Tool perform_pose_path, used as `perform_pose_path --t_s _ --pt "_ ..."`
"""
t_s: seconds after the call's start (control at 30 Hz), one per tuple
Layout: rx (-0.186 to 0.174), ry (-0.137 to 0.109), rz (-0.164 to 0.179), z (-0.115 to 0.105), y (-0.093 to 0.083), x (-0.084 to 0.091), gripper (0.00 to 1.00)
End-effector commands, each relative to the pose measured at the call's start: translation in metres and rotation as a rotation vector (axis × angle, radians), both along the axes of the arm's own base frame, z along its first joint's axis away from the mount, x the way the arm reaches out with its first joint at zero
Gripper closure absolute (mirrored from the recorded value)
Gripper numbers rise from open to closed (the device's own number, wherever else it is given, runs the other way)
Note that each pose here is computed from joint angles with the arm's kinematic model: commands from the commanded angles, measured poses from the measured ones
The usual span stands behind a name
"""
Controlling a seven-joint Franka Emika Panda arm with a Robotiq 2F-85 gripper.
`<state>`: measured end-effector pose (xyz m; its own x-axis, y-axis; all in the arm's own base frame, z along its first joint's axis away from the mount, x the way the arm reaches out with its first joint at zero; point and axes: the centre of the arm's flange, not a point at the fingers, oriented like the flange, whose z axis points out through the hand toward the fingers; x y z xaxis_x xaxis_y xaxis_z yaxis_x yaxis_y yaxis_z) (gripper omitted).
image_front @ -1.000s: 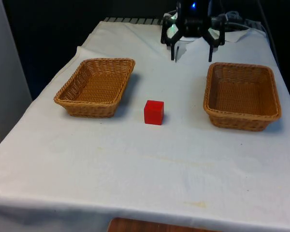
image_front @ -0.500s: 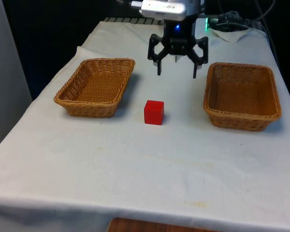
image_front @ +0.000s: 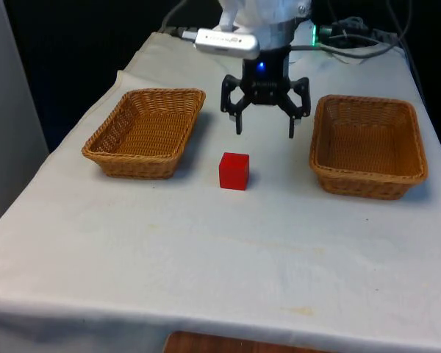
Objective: Pick up the red cube and place it into the right basket.
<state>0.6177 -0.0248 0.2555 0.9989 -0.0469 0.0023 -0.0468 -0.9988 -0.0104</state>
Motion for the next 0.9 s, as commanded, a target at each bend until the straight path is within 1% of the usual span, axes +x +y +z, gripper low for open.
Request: perform_pose_path --t_s 0.0,0.07,0.2,0.23,0.27,0.3,0.33,0.37,0.5,0.53,0.57,0.63,0.77,0.8,0.83,0.87 --pt "0.012 -0.007 -0.001 -0.004 0.000 0.002 0.00" --pt "0.013 -0.009 0.002 -0.009 0.000 0.003 0.00" --pt "0.015 -0.006 0.000 -0.015 -0.008 0.004 0.00" --pt "0.003 0.001 -0.002 -0.014 -0.005 0.003 0.00" --pt "0.005 0.001 -0.003 -0.015 -0.008 0.003 0.00" --pt "0.019 -0.005 -0.001 -0.017 -0.014 0.003 0.00" --pt "0.021 -0.004 -0.001 -0.018 -0.017 0.003 0.00" --pt "0.024 -0.003 -0.001 -0.020 -0.023 0.003 0.00" --pt "0.030 0.000 -0.002 -0.025 -0.034 0.003 0.00" --pt "0.021 0.002 -0.003 -0.023 -0.031 0.002 0.00" --pt "0.033 0.001 -0.002 -0.027 -0.038 0.003 0.00" --pt "0.037 0.001 -0.003 -0.030 -0.043 0.003 0.00" --pt "0.044 0.000 -0.004 -0.036 -0.047 0.004 0.00" --pt "0.036 0.003 -0.004 -0.034 -0.047 0.003 0.00" --pt "0.045 0.000 -0.003 -0.037 -0.047 0.004 0.00" --pt "0.045 0.003 -0.003 -0.040 -0.047 0.005 0.00"
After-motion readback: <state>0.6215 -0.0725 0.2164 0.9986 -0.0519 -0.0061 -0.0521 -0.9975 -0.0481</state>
